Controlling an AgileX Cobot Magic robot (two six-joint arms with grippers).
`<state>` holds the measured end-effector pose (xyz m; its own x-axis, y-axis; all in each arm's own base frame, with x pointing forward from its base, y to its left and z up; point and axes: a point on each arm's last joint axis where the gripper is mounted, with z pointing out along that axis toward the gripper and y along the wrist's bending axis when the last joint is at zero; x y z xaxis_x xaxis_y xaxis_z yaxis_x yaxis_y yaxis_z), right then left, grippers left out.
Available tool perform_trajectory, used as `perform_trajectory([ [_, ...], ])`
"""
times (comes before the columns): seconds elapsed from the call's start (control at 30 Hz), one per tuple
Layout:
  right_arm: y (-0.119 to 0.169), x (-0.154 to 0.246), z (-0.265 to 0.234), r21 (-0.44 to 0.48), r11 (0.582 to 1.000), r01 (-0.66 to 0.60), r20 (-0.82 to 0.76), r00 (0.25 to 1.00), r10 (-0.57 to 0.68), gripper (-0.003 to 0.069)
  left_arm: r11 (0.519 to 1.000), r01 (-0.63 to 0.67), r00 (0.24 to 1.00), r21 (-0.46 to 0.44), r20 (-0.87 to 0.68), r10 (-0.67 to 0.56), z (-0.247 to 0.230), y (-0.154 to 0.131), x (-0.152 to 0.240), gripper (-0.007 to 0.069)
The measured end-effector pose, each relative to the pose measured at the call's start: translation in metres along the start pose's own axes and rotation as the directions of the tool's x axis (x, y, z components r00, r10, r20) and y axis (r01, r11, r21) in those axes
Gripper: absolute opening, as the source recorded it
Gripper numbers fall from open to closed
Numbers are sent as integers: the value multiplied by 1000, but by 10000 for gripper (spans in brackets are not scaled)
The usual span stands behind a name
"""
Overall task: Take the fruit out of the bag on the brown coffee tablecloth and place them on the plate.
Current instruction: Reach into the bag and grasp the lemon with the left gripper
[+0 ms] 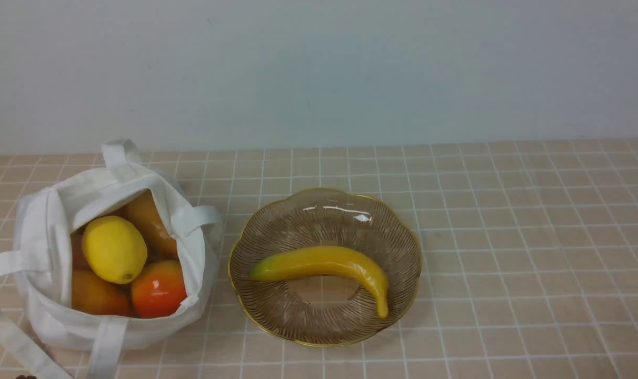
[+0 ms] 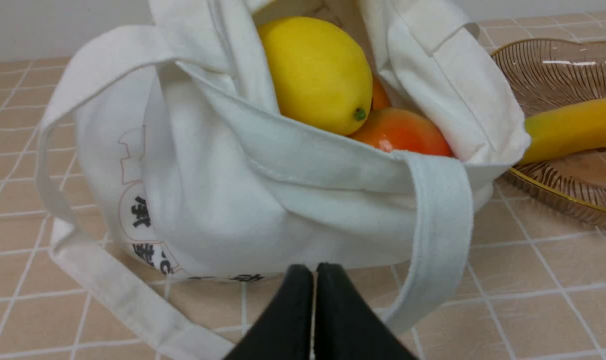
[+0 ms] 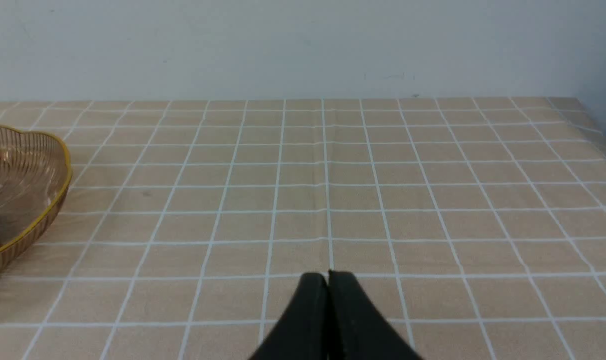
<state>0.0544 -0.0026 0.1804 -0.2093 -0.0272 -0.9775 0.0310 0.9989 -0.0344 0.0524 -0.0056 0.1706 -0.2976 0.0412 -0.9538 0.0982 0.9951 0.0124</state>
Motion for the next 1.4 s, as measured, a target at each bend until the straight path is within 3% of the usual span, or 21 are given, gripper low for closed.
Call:
perform_trajectory([
  [1.3, 0, 0, 0, 0, 1000, 0, 0, 1000, 0, -18, 1000, 3, 1000, 1, 0, -3, 0, 0, 0, -8],
  [1.33, 0, 0, 0, 0, 1000, 0, 0, 1000, 0, -18, 1000, 28, 1000, 8, 0, -28, 0, -1, 0, -8],
  [1.4, 0, 0, 0, 0, 1000, 0, 0, 1000, 0, -18, 980, 194, 981, 51, -5, -194, 0, -5, 0, -8],
])
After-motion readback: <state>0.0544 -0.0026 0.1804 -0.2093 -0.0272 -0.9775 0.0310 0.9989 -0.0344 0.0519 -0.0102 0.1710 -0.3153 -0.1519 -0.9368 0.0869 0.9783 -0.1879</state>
